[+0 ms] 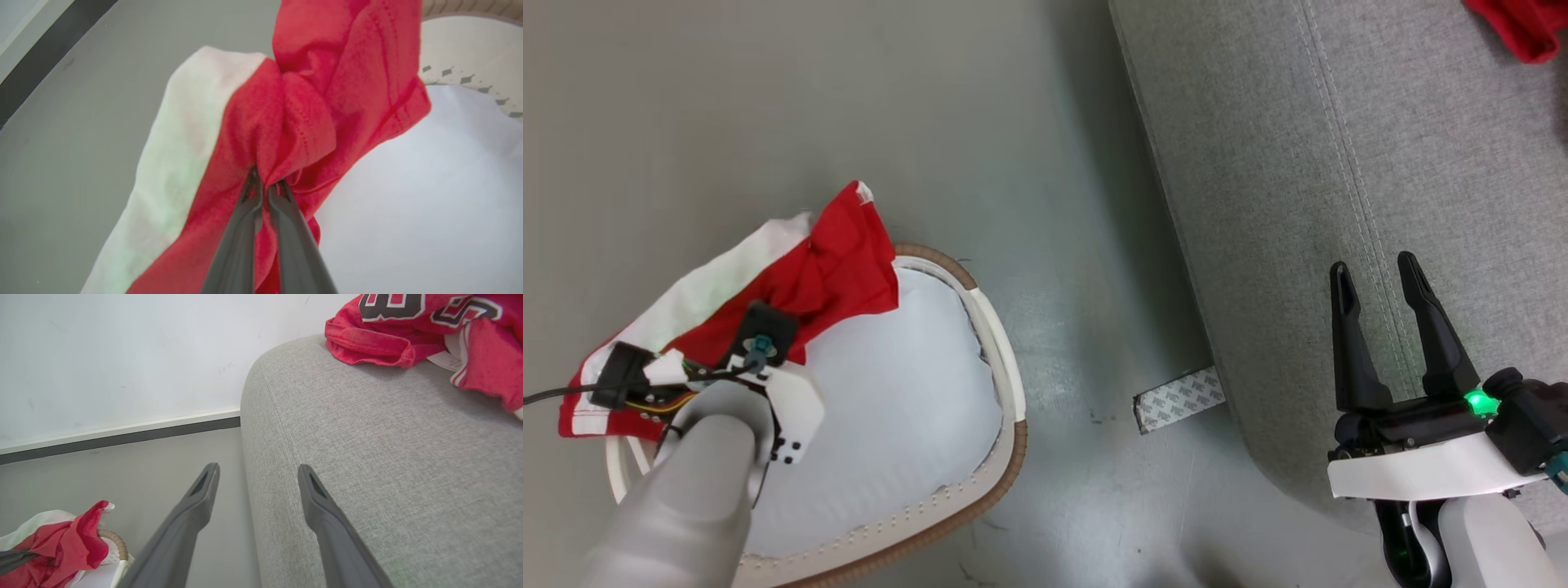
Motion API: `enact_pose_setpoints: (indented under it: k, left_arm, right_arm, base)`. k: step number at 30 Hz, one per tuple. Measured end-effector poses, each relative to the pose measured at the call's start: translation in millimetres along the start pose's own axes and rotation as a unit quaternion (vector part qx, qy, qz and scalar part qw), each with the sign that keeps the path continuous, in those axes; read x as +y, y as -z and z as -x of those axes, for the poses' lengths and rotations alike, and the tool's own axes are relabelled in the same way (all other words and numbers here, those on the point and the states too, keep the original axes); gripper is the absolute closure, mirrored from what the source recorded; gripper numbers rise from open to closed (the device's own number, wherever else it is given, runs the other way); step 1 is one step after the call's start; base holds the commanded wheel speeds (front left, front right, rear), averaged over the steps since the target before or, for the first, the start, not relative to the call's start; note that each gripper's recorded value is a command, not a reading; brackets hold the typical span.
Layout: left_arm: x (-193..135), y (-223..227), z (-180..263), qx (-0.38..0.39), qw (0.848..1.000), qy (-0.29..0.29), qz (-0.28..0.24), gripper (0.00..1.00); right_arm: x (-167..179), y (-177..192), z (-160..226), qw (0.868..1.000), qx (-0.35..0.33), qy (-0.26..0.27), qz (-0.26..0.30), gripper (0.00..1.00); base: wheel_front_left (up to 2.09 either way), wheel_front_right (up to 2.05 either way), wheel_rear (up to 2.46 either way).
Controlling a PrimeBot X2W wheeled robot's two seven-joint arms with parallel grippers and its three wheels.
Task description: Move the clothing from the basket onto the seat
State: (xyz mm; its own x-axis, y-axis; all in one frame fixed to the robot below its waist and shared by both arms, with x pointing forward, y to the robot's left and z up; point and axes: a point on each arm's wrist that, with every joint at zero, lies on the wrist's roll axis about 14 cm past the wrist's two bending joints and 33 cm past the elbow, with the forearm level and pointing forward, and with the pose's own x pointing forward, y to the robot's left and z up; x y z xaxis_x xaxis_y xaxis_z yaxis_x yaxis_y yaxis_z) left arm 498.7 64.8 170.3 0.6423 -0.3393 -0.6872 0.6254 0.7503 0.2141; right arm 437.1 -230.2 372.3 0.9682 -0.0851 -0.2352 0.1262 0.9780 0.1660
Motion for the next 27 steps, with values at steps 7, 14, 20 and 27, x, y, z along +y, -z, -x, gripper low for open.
enact_pose_setpoints:
  k: [7,14,20,27]
  left_arm:
    - [1,-11,14,-0.009,1.0,-0.009,0.019,1.0]
    - [4,-29,43,-0.036,0.998,-0.026,0.049,1.0]
    - [13,-54,80,-0.076,0.992,-0.053,0.085,1.0]
    - [23,-90,133,-0.139,0.98,-0.086,0.112,1.0]
  right_arm:
    - [5,-8,2,1.0,-0.009,-0.006,-0.005,0.0]
    - [14,-24,10,0.999,-0.028,-0.019,-0.008,0.0]
    - [20,-34,27,0.999,-0.037,-0.025,-0.011,0.0]
    - [24,-44,59,0.998,-0.05,-0.028,-0.017,0.0]
  base:
    - [0.0,0.0,0.0]
    - [0.0,0.0,0.0]
    - [0.0,0.0,0.0]
    - [0.0,0.0,0.0]
